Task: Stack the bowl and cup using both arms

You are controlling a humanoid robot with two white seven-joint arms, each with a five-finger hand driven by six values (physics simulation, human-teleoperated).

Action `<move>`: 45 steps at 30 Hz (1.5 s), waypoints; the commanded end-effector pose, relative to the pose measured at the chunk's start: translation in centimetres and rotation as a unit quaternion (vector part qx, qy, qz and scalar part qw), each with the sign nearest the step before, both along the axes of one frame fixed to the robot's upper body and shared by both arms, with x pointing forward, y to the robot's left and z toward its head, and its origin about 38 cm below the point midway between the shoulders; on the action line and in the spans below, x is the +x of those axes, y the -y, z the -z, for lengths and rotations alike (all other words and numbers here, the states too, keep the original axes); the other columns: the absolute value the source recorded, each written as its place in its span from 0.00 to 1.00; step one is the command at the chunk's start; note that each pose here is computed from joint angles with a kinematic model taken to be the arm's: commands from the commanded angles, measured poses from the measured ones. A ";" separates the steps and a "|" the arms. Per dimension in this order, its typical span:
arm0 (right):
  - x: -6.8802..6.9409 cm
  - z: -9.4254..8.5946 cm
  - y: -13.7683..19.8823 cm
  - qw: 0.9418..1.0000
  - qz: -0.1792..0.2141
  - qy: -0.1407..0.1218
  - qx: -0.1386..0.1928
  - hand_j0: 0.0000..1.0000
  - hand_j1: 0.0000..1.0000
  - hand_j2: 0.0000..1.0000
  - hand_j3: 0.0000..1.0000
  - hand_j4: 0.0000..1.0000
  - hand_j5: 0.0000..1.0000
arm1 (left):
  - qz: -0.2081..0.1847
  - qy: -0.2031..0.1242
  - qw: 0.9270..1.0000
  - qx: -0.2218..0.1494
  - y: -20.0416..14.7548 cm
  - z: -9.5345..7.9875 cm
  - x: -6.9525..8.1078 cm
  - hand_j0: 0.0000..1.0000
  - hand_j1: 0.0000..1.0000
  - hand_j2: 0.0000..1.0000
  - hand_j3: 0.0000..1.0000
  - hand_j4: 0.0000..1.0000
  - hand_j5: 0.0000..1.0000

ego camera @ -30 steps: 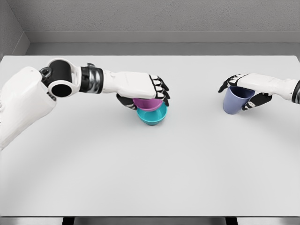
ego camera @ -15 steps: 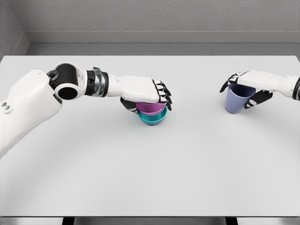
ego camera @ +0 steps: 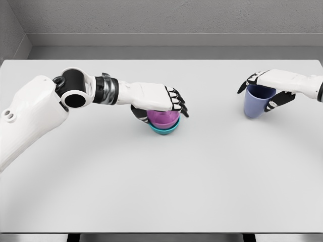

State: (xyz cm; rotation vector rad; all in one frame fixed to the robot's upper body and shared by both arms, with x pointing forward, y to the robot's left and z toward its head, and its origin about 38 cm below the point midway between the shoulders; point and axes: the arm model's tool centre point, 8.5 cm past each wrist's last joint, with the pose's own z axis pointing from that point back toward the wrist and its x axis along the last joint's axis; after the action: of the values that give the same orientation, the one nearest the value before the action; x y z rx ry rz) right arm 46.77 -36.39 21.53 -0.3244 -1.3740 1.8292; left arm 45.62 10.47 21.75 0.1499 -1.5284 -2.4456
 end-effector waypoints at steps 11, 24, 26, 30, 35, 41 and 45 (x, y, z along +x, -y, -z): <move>0.3 -1.1 -0.7 1.000 -0.008 0.011 0.008 0.69 0.69 0.69 0.69 0.69 0.69 | -0.006 0.014 1.000 -0.003 -1.7 -1.5 -0.1 1.00 1.00 1.00 1.00 1.00 1.00; 1.0 -3.9 -3.3 0.998 -0.038 0.046 0.020 0.69 0.69 0.69 0.69 0.69 0.69 | -0.102 0.044 0.993 -0.042 -14.9 -8.0 -1.6 1.00 1.00 1.00 1.00 1.00 1.00; 1.1 -3.9 -3.7 0.998 -0.043 0.047 0.023 0.69 0.69 0.69 0.69 0.69 0.69 | -0.148 0.054 0.984 -0.080 -18.5 -8.3 -2.1 1.00 1.00 1.00 1.00 1.00 1.00; 1.0 -4.5 -5.1 0.996 -0.060 0.056 0.028 0.69 0.69 0.69 0.69 0.69 0.69 | -0.229 0.057 0.962 -0.137 -24.3 -7.0 -3.6 1.00 1.00 1.00 1.00 1.00 1.00; 1.4 -4.4 -7.0 0.995 -0.076 0.058 0.041 0.69 0.69 0.69 0.69 0.69 0.69 | -0.322 0.024 0.921 -0.217 -28.9 -2.9 -4.5 1.00 1.00 1.00 1.00 1.00 1.00; 1.5 -5.3 -8.5 0.992 -0.093 0.070 0.048 0.69 0.69 0.69 0.69 0.69 0.69 | -0.352 -0.033 0.896 -0.268 -28.2 2.4 -4.3 1.00 1.00 1.00 1.00 1.00 1.00; 1.5 -5.5 -9.2 0.991 -0.100 0.073 0.053 0.69 0.69 0.69 0.69 0.69 0.69 | -0.352 -0.035 0.896 -0.267 -28.1 2.5 -4.2 1.00 1.00 1.00 1.00 1.00 1.00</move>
State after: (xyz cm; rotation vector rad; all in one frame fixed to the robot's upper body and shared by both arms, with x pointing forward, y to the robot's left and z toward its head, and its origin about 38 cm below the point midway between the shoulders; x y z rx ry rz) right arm 48.27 -27.57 26.95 -0.2904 -1.6360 1.9237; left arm 41.29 38.55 19.46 0.4247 -1.6596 -1.4397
